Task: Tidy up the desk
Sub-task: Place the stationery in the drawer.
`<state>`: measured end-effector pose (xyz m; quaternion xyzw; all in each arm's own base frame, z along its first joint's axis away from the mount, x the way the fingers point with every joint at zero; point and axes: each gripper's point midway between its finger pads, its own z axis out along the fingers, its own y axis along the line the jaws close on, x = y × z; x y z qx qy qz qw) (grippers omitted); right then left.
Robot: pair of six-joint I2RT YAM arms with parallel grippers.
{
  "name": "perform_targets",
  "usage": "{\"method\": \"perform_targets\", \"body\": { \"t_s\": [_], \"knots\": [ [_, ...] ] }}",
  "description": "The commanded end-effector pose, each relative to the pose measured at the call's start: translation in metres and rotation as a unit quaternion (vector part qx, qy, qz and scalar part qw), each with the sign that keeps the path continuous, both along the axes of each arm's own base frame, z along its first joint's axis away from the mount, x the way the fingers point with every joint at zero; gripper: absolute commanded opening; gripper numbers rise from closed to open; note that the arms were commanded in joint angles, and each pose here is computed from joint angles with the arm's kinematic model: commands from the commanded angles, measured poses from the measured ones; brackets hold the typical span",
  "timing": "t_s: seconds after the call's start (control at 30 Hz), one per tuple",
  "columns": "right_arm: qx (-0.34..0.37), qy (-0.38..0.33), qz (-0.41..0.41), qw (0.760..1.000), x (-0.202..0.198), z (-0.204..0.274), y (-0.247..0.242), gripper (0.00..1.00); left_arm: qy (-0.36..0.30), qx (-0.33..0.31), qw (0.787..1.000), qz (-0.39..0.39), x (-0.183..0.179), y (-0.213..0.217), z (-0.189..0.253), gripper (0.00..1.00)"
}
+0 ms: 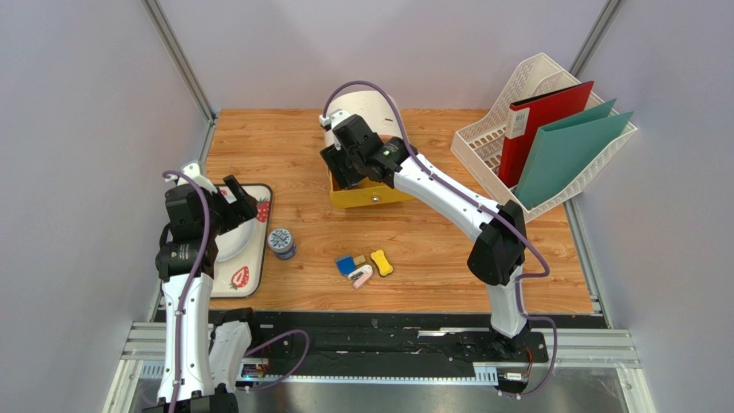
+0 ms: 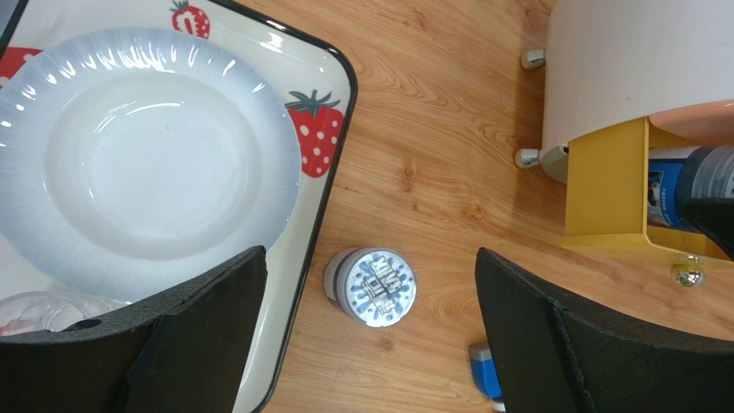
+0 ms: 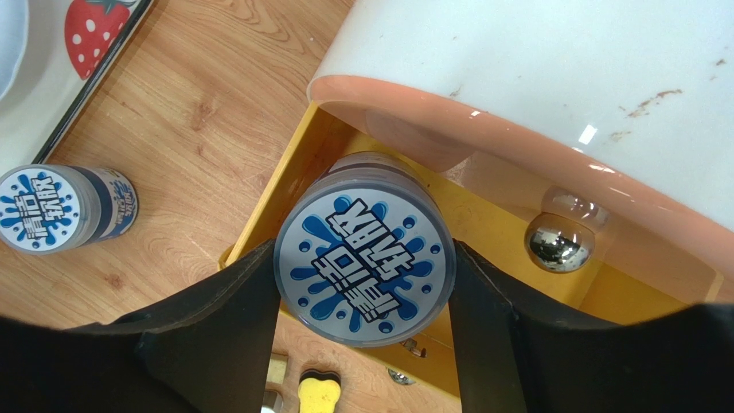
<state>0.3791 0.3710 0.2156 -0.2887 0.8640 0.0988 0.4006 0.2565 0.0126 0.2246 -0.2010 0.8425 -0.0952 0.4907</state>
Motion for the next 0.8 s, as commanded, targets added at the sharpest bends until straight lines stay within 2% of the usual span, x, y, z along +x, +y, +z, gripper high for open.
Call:
{"method": "perform_targets", "body": {
  "t_s": [0.0, 0.3, 0.77],
  "knots": [
    [0.034, -0.026, -0.011, 0.999, 0.018, 0.015, 0.012, 0.10, -0.014, 0.004, 1.000, -0.007, 0.004, 0.001, 0.005, 0.99],
    [0.022, -0.016, -0.015, 1.000, 0.024, -0.001, 0.014, 0.18, -0.013, 0.002, 1.000, -0.010, 0.005, 0.000, 0.004, 0.98],
    [0.029, -0.010, -0.015, 0.999, 0.027, -0.002, 0.013, 0.41, -0.012, 0.002, 1.000, -0.008, 0.005, 0.001, 0.003, 0.98]
  ]
}}
